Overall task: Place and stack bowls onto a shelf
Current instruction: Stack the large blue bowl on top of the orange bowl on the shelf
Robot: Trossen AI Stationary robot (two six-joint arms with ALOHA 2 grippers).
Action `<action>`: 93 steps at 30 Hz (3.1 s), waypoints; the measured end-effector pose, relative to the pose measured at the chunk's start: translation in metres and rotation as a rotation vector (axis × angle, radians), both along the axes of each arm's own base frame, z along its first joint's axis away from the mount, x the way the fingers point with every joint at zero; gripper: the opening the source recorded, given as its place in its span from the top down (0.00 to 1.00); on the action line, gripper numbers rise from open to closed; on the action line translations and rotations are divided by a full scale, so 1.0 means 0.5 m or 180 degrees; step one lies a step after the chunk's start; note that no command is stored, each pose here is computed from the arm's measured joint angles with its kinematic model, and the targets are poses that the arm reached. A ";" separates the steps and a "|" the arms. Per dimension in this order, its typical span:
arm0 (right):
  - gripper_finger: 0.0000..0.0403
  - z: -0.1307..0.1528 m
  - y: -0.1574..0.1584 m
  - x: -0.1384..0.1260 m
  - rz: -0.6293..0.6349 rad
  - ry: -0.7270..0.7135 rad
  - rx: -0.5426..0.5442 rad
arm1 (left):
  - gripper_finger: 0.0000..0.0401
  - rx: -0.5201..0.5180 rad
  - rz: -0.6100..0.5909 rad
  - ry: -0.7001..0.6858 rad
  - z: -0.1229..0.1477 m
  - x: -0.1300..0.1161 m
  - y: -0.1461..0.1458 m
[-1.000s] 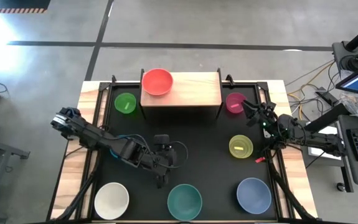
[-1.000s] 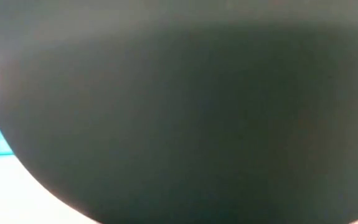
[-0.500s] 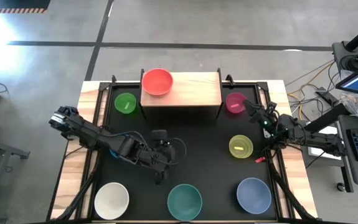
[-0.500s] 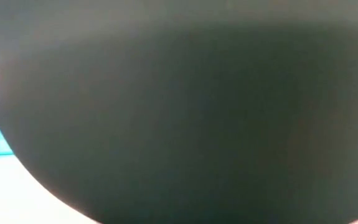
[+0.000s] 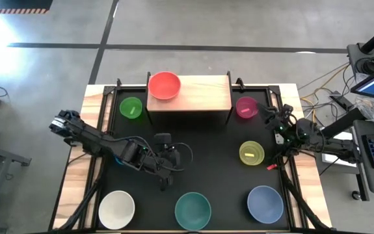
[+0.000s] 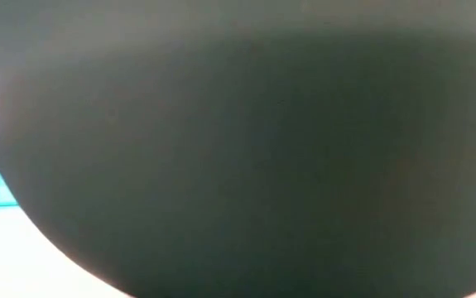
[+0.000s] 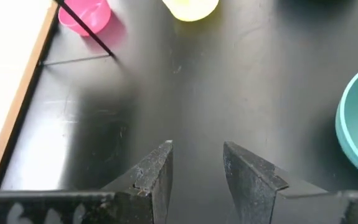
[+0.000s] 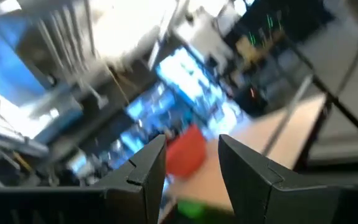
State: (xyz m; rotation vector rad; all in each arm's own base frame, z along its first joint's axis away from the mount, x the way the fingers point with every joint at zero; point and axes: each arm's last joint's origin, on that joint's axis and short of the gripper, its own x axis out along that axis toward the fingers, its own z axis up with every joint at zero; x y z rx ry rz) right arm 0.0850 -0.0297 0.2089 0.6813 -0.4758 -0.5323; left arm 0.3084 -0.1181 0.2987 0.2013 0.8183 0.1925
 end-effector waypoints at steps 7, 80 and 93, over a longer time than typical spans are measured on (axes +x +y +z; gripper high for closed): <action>0.66 0.056 0.010 -0.019 0.0435 0.0754 0.0654 | 0.69 -0.0071 0.0137 0.0079 -0.016 -0.008 0.004; 0.61 -0.018 0.380 0.169 0.3246 0.6079 0.0771 | 0.69 -0.0139 0.0366 -0.0277 -0.047 0.019 -0.011; 0.68 -0.054 0.401 0.192 0.3396 0.6091 0.0583 | 0.69 -0.0142 0.0301 -0.0271 -0.047 0.014 -0.024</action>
